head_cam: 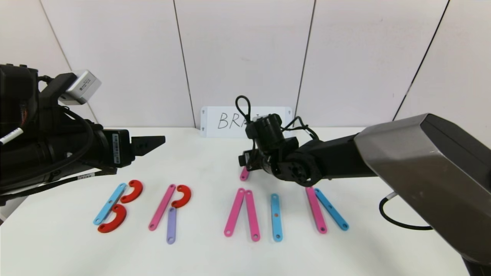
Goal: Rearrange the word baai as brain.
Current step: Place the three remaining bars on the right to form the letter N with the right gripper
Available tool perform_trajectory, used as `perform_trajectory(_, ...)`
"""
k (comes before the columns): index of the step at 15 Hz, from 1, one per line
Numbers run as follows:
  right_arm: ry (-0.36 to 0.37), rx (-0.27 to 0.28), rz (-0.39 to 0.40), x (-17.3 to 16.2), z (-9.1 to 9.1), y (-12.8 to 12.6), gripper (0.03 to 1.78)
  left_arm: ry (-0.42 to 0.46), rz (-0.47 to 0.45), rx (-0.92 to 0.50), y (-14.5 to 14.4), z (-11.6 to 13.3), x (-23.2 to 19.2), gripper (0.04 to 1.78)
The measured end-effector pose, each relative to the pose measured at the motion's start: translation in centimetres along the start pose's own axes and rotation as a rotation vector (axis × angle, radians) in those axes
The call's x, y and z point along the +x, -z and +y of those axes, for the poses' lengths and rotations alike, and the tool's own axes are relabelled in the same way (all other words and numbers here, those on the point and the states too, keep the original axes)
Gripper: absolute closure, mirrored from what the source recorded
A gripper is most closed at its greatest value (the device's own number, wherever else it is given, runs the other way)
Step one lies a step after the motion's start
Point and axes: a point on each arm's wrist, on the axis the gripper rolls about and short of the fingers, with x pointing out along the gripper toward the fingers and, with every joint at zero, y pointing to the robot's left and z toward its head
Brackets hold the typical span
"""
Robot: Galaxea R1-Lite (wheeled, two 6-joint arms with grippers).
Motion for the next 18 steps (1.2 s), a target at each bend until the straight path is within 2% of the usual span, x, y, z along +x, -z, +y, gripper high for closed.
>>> perform_trajectory(6, -0.018, -0.028, 0.032, 1.3, 1.8, 1.7, 0.08, 0.0, -0.003, 0.002, 0.0, 0.0, -0.2, 0.1)
perform_trajectory(10, -0.011, -0.01, 0.041, 1.7, 1.6, 1.9, 0.08, 0.001, -0.003, 0.004, 0.0, 0.0, -0.2, 0.1)
perform_trajectory(18, -0.003, -0.012, 0.057, 2.8, 1.6, 2.8, 0.08, 0.0, -0.003, 0.003, 0.0, 0.0, -0.2, 0.1)
